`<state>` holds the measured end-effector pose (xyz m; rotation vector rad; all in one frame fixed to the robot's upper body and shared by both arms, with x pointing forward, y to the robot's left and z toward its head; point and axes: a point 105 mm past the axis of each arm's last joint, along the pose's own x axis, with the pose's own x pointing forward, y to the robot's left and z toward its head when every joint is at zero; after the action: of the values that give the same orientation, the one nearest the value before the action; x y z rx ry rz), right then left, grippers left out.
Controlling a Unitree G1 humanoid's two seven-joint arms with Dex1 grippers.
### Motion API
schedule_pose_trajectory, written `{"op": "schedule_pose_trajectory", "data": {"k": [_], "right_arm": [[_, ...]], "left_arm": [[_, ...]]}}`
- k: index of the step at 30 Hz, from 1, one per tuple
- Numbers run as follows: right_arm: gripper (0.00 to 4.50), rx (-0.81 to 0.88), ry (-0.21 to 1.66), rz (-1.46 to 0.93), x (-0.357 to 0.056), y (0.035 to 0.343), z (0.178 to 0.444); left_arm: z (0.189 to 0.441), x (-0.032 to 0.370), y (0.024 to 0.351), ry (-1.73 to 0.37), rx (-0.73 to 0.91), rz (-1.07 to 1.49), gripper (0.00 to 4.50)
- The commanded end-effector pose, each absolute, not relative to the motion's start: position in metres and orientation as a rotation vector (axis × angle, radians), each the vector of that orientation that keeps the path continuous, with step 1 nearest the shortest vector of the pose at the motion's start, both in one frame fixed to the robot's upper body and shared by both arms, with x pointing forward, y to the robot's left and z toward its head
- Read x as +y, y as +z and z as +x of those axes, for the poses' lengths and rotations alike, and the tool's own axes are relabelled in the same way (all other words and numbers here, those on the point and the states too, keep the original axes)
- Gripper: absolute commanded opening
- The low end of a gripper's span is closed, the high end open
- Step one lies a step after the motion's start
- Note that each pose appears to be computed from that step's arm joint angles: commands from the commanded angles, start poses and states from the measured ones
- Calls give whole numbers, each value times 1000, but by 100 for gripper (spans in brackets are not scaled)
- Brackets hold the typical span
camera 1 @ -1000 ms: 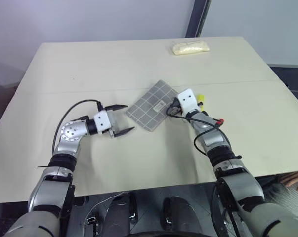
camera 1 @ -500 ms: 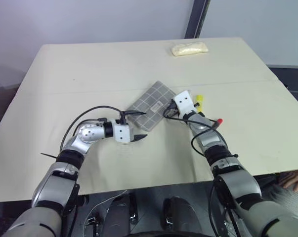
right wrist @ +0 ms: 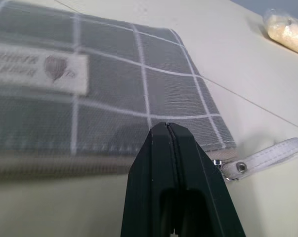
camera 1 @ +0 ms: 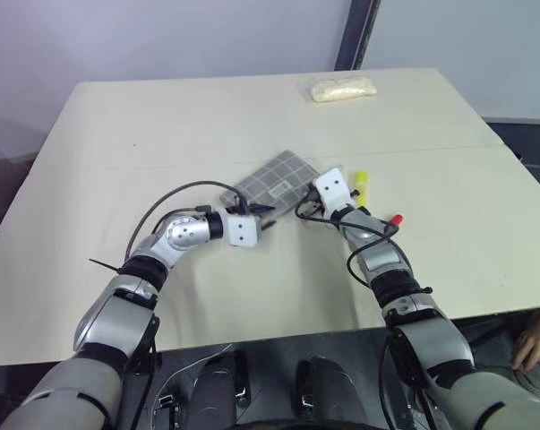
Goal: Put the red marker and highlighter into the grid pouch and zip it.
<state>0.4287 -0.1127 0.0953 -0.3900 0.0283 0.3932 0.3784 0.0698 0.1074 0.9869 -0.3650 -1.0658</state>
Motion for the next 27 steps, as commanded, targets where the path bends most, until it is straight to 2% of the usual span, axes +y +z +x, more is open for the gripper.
{"op": "schedule_pose_trajectory", "data": {"k": [1,6,9,12,15,19,24,27], "right_arm": [[0,-12,397,-372,-109,106,428],[0,-44,420,-340,-110,115,423],[0,-95,535,-193,-100,133,407],[83,-193,590,-142,-100,162,387],[232,-241,662,-67,-100,182,360],[434,-228,669,-95,-111,186,336],[443,-205,617,-143,-138,190,312],[443,-178,583,-150,-148,188,309]], "left_arm": [[370,77,77,-1125,-216,919,12],[367,77,88,-1130,-224,785,12],[366,76,99,-1130,-247,695,12],[364,81,111,-1124,-280,597,0],[359,87,119,-1134,-283,517,0],[351,99,141,-1152,-303,246,0],[349,124,162,-1119,-264,43,0],[346,129,168,-1134,-262,34,0]]}}
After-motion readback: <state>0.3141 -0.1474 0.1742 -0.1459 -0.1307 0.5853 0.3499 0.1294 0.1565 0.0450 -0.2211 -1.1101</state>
